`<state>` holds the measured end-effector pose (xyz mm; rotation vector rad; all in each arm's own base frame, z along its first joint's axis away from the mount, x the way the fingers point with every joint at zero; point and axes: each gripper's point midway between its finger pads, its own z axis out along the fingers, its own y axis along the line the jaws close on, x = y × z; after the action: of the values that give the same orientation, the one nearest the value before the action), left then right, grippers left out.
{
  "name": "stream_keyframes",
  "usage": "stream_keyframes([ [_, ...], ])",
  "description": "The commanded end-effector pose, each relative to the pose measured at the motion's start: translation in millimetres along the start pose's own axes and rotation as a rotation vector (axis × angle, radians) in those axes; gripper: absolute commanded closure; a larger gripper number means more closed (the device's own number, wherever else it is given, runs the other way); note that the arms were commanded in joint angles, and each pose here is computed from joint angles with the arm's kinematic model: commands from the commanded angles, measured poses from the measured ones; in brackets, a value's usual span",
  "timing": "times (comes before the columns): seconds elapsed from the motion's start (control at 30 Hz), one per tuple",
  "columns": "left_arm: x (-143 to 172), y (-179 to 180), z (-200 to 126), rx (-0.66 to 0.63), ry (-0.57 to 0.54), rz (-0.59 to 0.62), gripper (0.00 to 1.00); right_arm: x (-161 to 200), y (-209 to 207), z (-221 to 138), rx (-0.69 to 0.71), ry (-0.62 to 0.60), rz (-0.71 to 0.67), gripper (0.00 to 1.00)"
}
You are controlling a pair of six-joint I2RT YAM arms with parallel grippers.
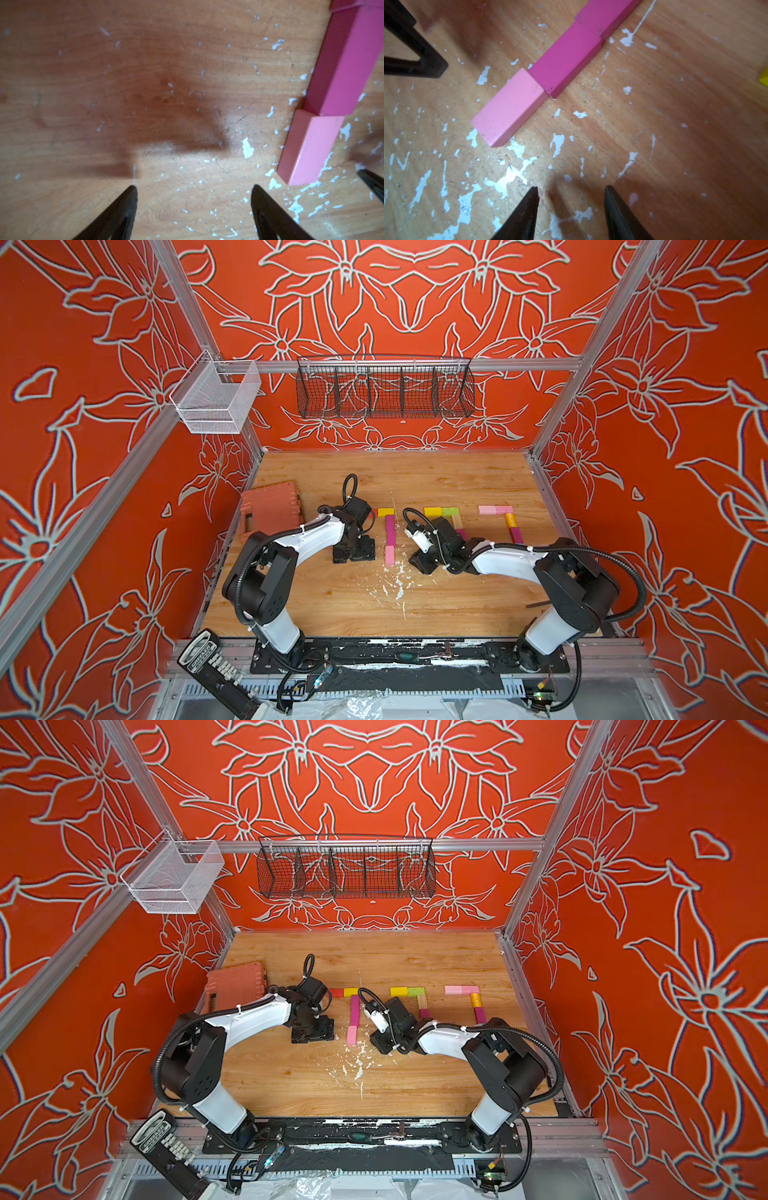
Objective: Assemble the number 7 with building blocks
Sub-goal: Assemble the building block at the center of the board.
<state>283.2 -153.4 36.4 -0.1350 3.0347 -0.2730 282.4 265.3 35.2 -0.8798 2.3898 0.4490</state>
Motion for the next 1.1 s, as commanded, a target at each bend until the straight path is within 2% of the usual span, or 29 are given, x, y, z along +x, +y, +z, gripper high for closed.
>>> stream_keyframes([
  [0.0,-3,-10,3,-0.003,0.006,0.018,0.19,0,-4,0,0.019,0.031,0.034,0.47],
  [0.37,0,-25,22,-0.089,0.067,0.061,0.2,-6,-13,6,0.035,0.018,0.087,0.47],
  [1.07,-4,-33,36,-0.103,0.091,0.056,0.2,-2,-15,4,0.026,0.01,0.097,0.47],
])
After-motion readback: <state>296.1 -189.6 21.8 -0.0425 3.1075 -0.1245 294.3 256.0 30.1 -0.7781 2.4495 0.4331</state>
